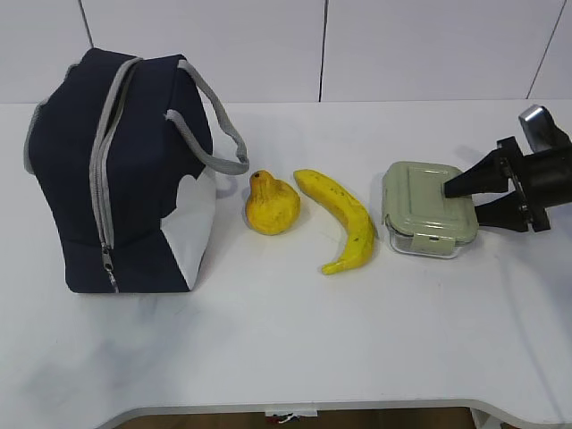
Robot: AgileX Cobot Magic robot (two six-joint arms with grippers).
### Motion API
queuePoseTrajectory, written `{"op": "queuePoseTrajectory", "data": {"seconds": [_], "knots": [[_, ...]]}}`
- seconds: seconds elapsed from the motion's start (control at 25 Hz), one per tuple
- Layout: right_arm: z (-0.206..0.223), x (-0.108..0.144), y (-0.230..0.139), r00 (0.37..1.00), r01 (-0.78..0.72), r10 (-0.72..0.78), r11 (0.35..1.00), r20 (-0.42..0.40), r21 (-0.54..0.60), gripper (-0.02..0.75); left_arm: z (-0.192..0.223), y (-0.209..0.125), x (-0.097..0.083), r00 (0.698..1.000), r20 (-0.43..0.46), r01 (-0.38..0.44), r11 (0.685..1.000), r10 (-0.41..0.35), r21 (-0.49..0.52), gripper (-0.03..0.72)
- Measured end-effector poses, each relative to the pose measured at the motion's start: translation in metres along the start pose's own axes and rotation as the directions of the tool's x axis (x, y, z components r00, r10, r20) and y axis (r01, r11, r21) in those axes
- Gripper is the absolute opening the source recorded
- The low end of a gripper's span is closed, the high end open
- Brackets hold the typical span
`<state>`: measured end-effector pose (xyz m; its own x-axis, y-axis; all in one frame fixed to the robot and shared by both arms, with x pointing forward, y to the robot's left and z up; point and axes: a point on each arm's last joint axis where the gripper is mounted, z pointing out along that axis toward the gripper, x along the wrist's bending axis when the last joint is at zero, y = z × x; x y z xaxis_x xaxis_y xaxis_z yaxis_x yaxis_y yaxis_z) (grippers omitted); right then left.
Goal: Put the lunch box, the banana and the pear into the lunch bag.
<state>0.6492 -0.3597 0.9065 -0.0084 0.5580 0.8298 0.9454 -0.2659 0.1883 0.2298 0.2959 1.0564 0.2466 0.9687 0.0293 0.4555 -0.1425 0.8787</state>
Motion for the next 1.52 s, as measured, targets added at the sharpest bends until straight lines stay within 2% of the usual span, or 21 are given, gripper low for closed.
{"op": "queuePoseTrajectory", "data": {"seconds": [0.76, 1.04, 1.52], "knots": [[0.0013, -0.0017, -0.0001, 1.000, 0.014, -0.014, 1.000, -0.004, -0.001, 0.528, 0.0000, 0.0000, 0.0000, 1.000, 0.000, 0.000, 1.000, 0.000, 0.000, 0.234], [0.0013, -0.0014, 0.0001, 1.000, 0.028, -0.028, 1.000, -0.007, -0.002, 0.435, 0.0000, 0.0000, 0.0000, 1.000, 0.000, 0.000, 1.000, 0.000, 0.000, 0.234], [0.0013, -0.0012, 0.0001, 0.999, 0.046, -0.046, 0.999, -0.010, -0.003, 0.428, 0.0000, 0.0000, 0.0000, 1.000, 0.000, 0.000, 1.000, 0.000, 0.000, 0.234]]}}
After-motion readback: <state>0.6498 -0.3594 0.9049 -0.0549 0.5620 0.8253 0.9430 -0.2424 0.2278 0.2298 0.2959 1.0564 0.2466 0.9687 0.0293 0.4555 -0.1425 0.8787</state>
